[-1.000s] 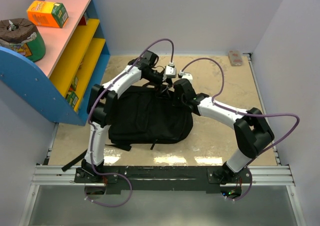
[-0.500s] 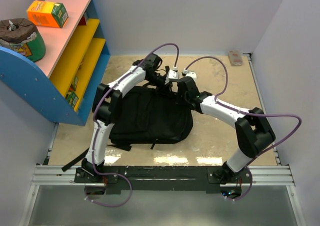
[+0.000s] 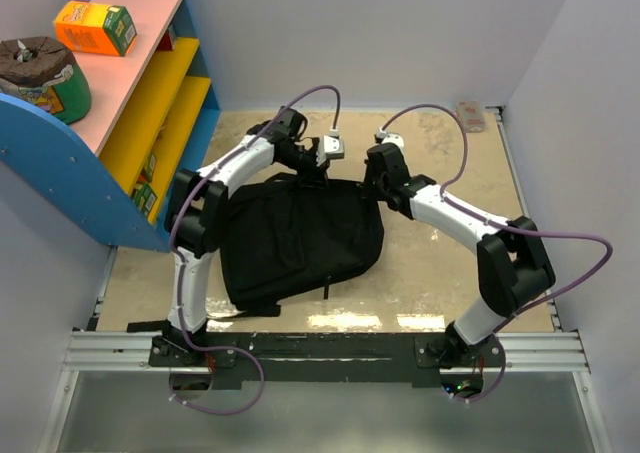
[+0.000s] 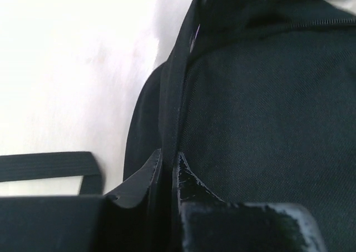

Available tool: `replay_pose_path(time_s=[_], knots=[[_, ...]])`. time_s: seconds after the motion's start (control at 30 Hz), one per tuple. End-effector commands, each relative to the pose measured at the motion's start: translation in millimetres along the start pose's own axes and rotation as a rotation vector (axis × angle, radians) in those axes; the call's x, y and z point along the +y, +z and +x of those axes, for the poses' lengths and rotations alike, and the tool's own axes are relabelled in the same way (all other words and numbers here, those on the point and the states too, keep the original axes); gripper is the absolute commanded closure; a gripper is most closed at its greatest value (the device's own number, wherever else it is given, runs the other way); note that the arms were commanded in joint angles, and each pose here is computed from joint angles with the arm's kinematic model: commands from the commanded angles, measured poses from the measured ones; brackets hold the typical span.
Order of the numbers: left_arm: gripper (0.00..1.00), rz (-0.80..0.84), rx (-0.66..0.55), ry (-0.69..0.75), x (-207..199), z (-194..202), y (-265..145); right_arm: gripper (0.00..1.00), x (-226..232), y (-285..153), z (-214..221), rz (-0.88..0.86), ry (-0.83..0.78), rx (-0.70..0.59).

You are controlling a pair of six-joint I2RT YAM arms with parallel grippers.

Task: Pack the student bag
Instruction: Zip the student bag at the center of the board.

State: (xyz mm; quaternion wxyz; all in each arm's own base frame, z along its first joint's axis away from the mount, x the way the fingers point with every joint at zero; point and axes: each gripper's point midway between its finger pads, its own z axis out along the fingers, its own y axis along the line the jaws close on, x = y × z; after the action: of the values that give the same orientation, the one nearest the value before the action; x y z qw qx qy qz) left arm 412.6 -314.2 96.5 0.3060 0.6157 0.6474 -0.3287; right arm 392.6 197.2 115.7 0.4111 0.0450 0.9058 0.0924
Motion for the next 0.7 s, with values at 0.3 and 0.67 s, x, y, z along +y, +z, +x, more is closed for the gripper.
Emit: replay_pose_path(time_s=[0.3,0.67], knots=[[1.00,-0.162,0.092,-0.302,-25.6,57.8,-95.3,1.00,-52.6,-18.6,-34.3,0.118,-0.024,-0.076],[0.00,-0.068,-0.012,-0.170,-54.7,-9.4,-124.2,1.00,-10.7,-12.8,-50.5,-0.074,-0.027,-0.072]])
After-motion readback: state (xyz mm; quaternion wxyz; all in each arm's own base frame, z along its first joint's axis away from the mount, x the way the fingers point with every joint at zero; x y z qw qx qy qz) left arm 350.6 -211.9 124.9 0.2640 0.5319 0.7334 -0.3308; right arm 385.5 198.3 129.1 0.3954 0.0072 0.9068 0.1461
